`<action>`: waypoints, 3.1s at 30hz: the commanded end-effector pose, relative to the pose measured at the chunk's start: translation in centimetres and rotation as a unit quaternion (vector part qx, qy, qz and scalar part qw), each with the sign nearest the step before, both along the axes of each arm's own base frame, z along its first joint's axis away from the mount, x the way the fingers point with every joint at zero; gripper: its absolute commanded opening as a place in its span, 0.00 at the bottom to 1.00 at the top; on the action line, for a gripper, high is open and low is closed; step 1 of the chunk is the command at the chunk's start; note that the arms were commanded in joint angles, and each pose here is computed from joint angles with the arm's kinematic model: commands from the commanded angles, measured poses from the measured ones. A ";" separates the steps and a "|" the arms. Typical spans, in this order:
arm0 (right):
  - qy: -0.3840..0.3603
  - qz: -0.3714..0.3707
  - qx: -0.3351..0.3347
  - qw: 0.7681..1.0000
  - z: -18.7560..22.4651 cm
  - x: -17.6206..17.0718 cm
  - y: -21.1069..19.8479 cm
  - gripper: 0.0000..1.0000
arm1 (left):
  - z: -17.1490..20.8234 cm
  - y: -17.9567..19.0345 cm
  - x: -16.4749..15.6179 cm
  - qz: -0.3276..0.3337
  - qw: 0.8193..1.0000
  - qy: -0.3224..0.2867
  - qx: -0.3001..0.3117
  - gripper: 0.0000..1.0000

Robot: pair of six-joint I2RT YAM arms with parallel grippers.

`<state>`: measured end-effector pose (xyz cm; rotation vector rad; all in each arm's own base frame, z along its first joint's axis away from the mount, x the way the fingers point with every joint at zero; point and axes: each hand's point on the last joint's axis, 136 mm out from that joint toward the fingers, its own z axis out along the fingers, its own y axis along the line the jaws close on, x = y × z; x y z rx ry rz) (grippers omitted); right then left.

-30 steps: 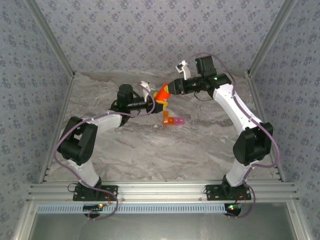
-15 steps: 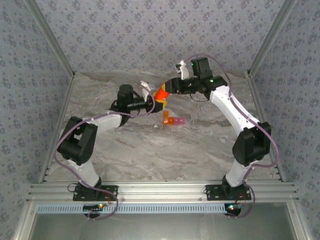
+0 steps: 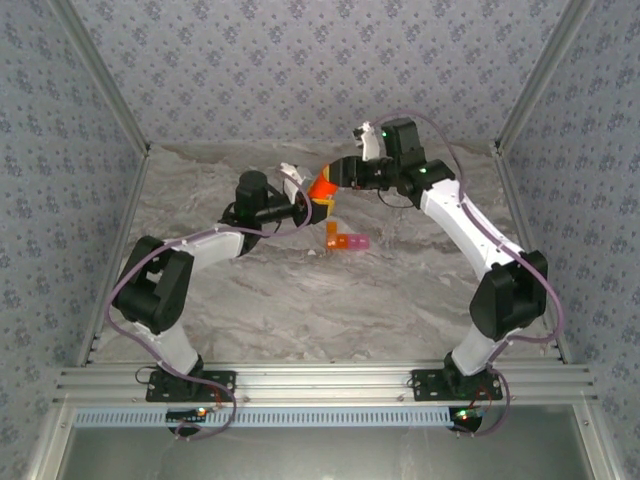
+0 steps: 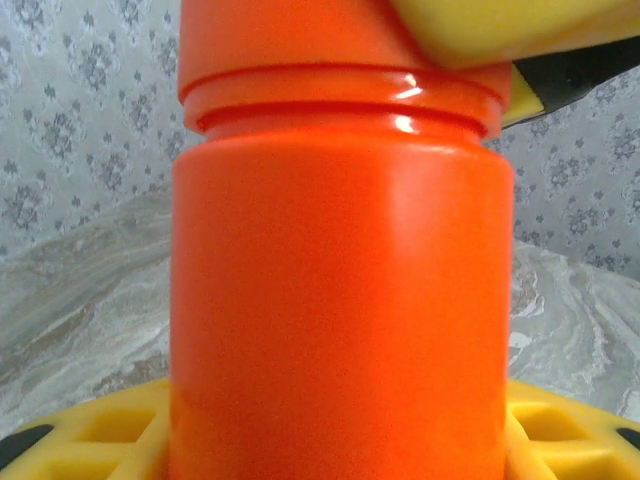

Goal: Sort the pills into containers

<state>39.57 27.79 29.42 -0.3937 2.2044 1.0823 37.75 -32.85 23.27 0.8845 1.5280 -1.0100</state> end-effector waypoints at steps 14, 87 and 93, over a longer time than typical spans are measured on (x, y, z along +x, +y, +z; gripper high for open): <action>-0.048 0.088 0.044 0.994 2.9 -2.5 -0.4 0.31 | 6.5 -0.7 -1.7 -0.052 0.994 -0.058 -0.073 0.00; 0.005 0.050 0.012 0.999 4.9 -3.6 -3.0 0.90 | 3.5 -0.4 -0.8 -0.027 0.998 -0.049 -0.034 0.00; -0.017 0.083 0.012 0.996 4.8 -3.0 -4.4 0.87 | 3.3 -0.9 -1.5 -0.064 0.997 -0.029 -0.036 0.00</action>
